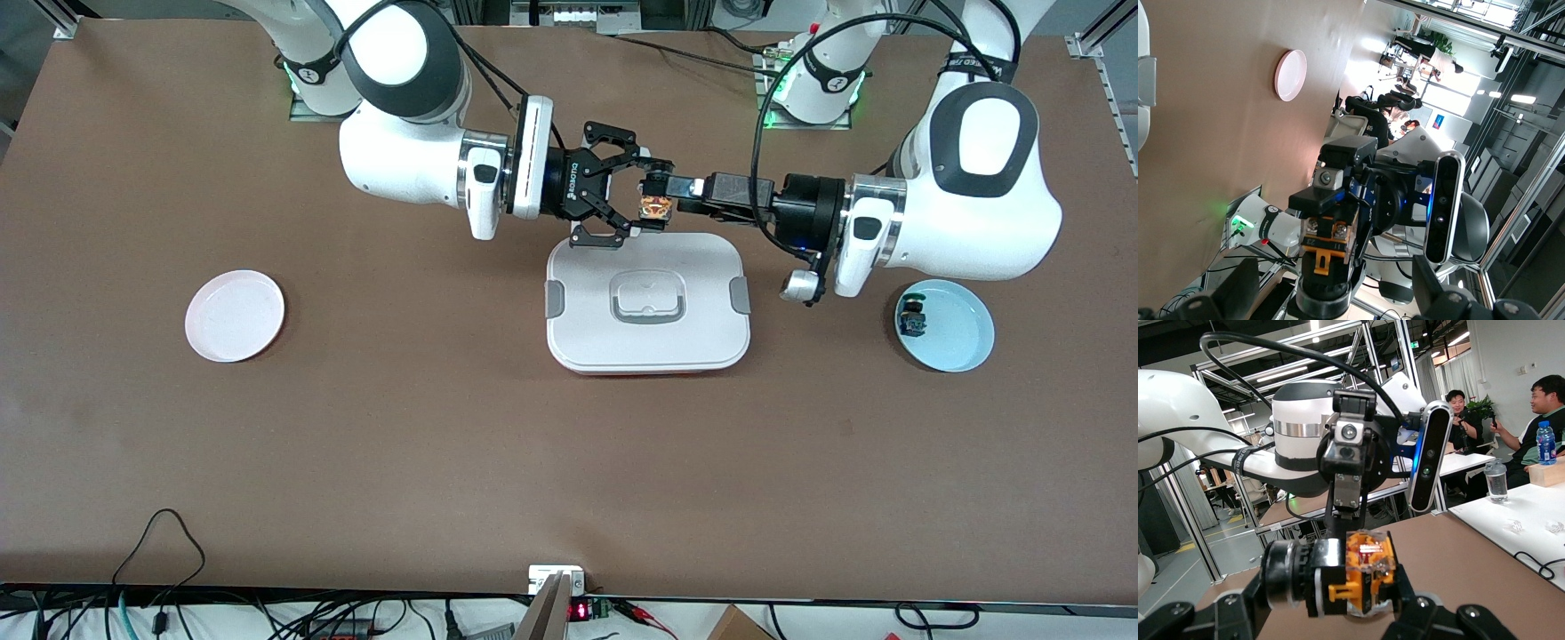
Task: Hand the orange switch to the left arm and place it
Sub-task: 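Grasp the switch with the left gripper while the right gripper opens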
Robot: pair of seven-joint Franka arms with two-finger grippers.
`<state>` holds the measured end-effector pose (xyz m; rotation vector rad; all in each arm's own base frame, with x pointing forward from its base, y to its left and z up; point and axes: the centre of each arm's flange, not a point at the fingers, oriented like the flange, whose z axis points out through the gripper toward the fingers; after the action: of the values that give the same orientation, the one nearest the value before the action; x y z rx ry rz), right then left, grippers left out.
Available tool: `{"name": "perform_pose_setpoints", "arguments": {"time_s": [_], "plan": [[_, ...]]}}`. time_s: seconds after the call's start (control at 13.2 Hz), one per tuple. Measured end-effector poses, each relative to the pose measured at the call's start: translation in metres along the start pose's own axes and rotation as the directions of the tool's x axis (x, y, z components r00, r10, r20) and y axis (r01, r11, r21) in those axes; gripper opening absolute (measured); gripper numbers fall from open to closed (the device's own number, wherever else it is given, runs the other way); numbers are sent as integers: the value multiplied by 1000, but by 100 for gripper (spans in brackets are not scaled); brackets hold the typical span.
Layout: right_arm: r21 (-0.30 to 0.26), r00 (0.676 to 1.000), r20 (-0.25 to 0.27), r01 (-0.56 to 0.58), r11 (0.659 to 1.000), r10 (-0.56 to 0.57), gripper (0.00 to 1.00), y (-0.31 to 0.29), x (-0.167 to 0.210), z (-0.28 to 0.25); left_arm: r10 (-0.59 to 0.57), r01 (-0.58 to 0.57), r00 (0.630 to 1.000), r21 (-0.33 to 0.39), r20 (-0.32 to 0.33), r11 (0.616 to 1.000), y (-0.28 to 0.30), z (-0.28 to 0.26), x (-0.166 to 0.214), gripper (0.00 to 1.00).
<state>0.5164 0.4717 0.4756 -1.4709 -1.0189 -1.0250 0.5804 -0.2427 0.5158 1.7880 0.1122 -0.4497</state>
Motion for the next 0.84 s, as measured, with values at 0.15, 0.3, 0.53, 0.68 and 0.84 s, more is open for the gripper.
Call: {"name": "perform_pose_setpoints", "arguments": {"time_s": [0.15, 0.3, 0.53, 0.68, 0.84], "plan": [[0, 1000, 0, 0, 1000, 0, 72, 0, 0, 0, 9, -9, 1000, 3, -6, 1000, 4, 10, -1, 95], [-1, 1000, 0, 0, 1000, 0, 72, 0, 0, 0, 12, -12, 1000, 3, -7, 1000, 4, 13, -2, 87], [-3, 1000, -5, 3, 1000, -3, 72, 1, 3, -1, 15, -15, 1000, 5, -9, 1000, 1, 12, -1, 49], [-5, 1000, -9, 0, 1000, 0, 72, 1, 4, -1, 23, -23, 1000, 4, -10, 1000, -1, 11, 0, 36], [-5, 1000, -9, -1, 1000, 1, 72, 1, 4, -1, 25, -25, 1000, 4, -10, 1000, -2, 11, 0, 36]]}}
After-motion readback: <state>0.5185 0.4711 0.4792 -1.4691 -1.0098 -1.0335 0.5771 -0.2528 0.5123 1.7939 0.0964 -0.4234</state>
